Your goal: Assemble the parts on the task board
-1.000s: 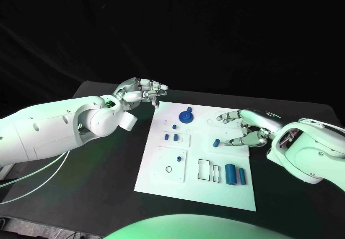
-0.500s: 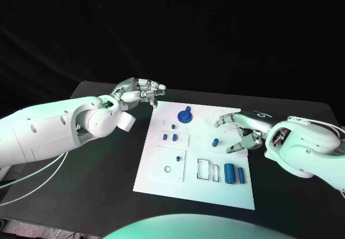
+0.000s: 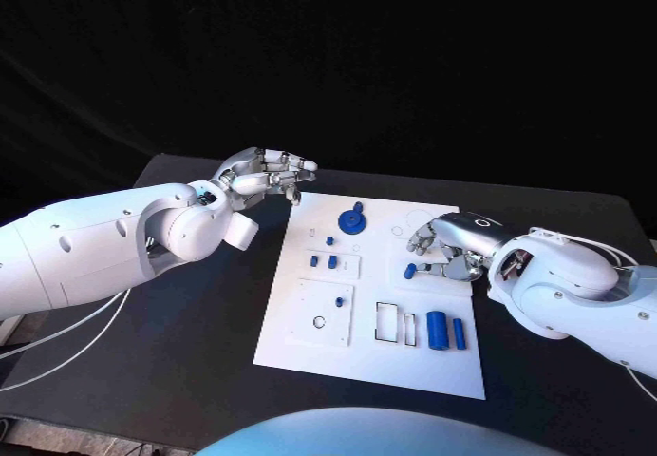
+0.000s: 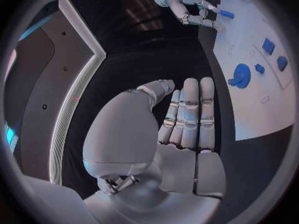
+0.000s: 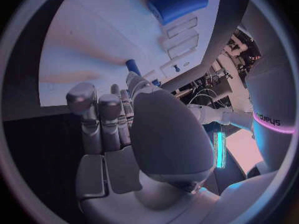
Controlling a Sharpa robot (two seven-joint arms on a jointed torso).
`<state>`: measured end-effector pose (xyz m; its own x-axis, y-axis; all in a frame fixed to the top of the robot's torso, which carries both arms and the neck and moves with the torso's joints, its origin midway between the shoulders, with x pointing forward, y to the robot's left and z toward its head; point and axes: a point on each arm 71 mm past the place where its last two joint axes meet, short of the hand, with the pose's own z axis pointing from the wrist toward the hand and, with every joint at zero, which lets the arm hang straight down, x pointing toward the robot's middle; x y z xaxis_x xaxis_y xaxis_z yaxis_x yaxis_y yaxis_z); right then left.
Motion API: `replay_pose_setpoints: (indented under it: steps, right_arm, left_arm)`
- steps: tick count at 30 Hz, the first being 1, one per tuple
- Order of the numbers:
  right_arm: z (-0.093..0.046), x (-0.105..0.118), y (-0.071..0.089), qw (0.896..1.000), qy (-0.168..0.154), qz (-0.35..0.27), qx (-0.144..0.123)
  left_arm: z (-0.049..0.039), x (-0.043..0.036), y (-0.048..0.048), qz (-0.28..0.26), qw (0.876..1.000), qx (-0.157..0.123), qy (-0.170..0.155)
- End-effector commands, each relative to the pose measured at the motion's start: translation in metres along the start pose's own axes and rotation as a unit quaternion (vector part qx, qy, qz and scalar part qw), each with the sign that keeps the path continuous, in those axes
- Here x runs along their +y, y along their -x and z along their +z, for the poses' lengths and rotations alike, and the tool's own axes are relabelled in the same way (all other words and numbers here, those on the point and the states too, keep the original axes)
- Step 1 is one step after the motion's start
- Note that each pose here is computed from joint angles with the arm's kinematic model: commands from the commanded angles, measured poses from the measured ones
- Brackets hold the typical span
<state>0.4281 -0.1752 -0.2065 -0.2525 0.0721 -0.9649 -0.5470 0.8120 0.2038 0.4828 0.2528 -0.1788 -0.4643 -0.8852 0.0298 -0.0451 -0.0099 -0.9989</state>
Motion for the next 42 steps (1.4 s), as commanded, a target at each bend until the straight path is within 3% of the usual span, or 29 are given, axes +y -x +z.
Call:
replay_pose_setpoints:
  steps: [1, 18, 42]
  right_arm:
    - [0.001, 0.003, -0.001, 1.0, 0.011, -0.015, -0.011]
    - [-0.004, 0.008, -0.009, 0.999, 0.02, -0.013, 0.036]
    - [0.0, 0.01, -0.012, 0.999, 0.017, -0.009, 0.043]
  left_arm:
    - [0.0006, -0.0014, -0.0022, -0.002, 1.0, 0.01, -0.007]
    - [-0.0001, -0.001, -0.0006, -0.002, 1.0, 0.008, -0.005]
    - [-0.0005, -0.0009, -0.0009, -0.002, 1.0, 0.009, -0.004]
